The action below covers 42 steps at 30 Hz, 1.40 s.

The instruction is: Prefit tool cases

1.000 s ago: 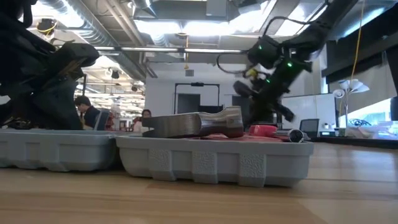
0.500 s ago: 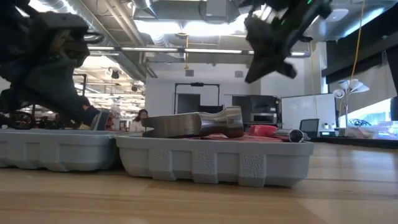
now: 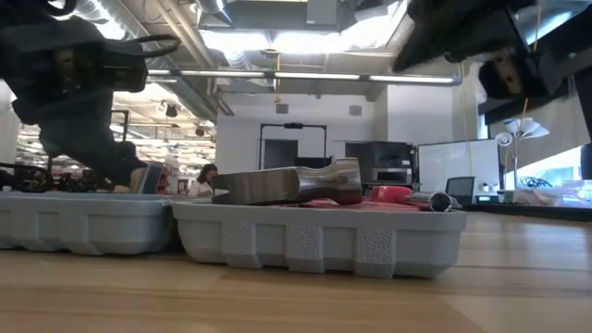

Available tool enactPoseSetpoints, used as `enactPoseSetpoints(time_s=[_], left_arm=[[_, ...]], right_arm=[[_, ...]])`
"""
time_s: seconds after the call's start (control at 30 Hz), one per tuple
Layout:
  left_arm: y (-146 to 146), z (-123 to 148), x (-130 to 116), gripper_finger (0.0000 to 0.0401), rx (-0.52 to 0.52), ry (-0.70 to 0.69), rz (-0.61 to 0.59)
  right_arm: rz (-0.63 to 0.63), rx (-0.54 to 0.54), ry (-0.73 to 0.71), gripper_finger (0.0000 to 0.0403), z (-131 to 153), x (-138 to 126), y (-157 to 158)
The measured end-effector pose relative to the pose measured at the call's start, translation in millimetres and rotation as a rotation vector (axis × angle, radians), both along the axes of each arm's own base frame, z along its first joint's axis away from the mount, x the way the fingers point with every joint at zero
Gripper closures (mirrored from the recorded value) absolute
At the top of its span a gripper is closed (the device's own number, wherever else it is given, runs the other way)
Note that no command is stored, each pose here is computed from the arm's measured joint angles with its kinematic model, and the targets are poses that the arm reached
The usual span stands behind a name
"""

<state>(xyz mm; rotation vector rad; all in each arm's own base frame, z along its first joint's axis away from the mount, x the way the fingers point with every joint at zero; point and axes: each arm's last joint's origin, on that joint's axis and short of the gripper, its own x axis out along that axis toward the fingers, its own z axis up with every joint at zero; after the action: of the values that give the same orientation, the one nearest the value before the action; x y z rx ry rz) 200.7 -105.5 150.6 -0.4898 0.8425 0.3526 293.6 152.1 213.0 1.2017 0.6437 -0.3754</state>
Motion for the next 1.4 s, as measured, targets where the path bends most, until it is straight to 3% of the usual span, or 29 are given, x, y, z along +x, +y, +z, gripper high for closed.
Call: enactPoseSetpoints(time_s=[0.13, 0.23, 0.43, 0.6, 0.7, 0.8, 0.9, 1.1, 1.4], left_arm=[[0, 0, 1, 0.0401, -0.001, 0.028, -0.076], [-1, 0, 1, 0.0401, -0.01, 0.02, -0.076], [-1, 0, 1, 0.0401, -0.034, 0.017, -0.047], [0, 0, 1, 0.0401, -0.06, 0.013, 0.001], [2, -1, 0, 0.0401, -0.099, 0.024, 0.086], [5, -4, -4, 0.0401, -0.127, 0.05, 0.196], [8, -5, -7, 0.0401, -0.124, 0.058, 0.268], [9, -6, -7, 0.0401, -0.128, 0.063, 0.272], [7, -5, -5, 0.0401, -0.182, 0.062, 0.281]], right_arm=[[0.102, 0.024, -0.014, 0.0345, -7, 21, 10], [0.204, 0.0, 0.011, 0.031, -5, 40, 12], [0.261, -0.073, 0.116, 0.027, -1, 74, 1], [0.297, -0.121, 0.252, 0.0267, 2, 87, -11], [0.223, -0.099, 0.326, 0.0267, 4, 84, -16], [0.148, -0.099, 0.295, 0.0267, 4, 86, -14], [0.162, -0.077, 0.254, 0.0273, -1, 90, -2], [0.17, -0.019, 0.275, 0.0292, -28, 94, 22], [0.106, -0.028, 0.289, 0.0297, -40, 97, 21]])
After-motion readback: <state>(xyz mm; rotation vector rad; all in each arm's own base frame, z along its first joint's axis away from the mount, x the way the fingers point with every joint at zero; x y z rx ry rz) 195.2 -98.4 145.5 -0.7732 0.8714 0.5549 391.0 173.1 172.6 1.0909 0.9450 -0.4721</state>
